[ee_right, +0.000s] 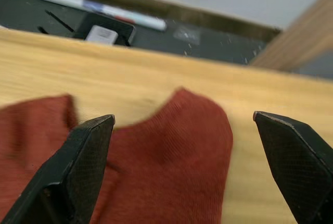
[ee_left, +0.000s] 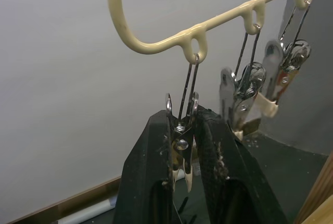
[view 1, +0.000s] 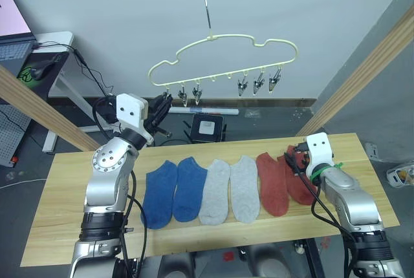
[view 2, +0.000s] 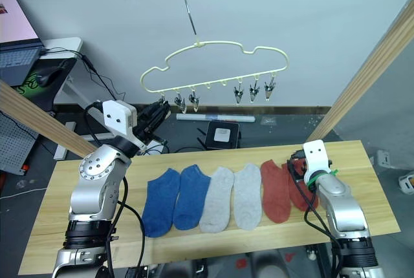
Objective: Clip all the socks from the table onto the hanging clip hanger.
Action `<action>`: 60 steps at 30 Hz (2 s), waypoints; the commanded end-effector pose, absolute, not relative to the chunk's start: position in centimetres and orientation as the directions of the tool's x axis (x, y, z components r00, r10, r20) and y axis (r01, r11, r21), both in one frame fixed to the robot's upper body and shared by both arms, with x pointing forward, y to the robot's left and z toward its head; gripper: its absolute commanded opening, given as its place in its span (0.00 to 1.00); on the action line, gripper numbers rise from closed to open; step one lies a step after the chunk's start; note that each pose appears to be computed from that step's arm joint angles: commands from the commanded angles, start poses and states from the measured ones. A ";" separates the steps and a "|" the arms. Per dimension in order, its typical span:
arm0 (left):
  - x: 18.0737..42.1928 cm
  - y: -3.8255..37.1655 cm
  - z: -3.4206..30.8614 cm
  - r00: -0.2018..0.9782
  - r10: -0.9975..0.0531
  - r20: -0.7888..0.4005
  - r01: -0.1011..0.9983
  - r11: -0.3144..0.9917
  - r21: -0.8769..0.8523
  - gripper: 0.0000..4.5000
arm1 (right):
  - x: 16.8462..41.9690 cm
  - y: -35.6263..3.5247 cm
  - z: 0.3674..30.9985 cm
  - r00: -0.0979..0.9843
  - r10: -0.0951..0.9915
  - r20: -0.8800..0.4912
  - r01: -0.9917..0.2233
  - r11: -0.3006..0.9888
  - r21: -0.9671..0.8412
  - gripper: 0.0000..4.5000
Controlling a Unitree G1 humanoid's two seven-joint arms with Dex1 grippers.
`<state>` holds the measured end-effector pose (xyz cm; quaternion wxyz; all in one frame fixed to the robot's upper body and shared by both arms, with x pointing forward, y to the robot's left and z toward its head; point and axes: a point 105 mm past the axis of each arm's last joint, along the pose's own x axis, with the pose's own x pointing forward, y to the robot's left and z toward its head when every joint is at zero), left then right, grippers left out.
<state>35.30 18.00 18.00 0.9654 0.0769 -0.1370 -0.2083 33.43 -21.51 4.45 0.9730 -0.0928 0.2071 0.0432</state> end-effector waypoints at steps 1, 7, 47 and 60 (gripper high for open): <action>35.0 18.3 18.4 0.876 -0.422 0.232 0.374 0.900 0.223 0.08 | 34.3 -22.3 4.9 0.931 0.000 -0.365 -0.063 0.985 -0.161 1.00; 34.7 18.5 18.6 0.878 -0.420 0.229 0.372 0.901 0.225 0.08 | 35.2 -22.4 4.2 0.929 -0.030 -0.370 -0.019 0.992 -0.128 1.00; 32.6 17.8 21.9 0.810 -0.536 0.238 0.580 0.790 -0.196 0.08 | 30.1 0.5 17.8 0.542 0.833 0.113 -0.811 0.553 -0.189 0.00; 31.9 17.5 22.7 0.786 -0.566 0.249 0.618 0.704 -0.349 0.08 | 30.8 5.0 18.1 0.514 0.846 0.142 -0.814 0.533 -0.231 0.00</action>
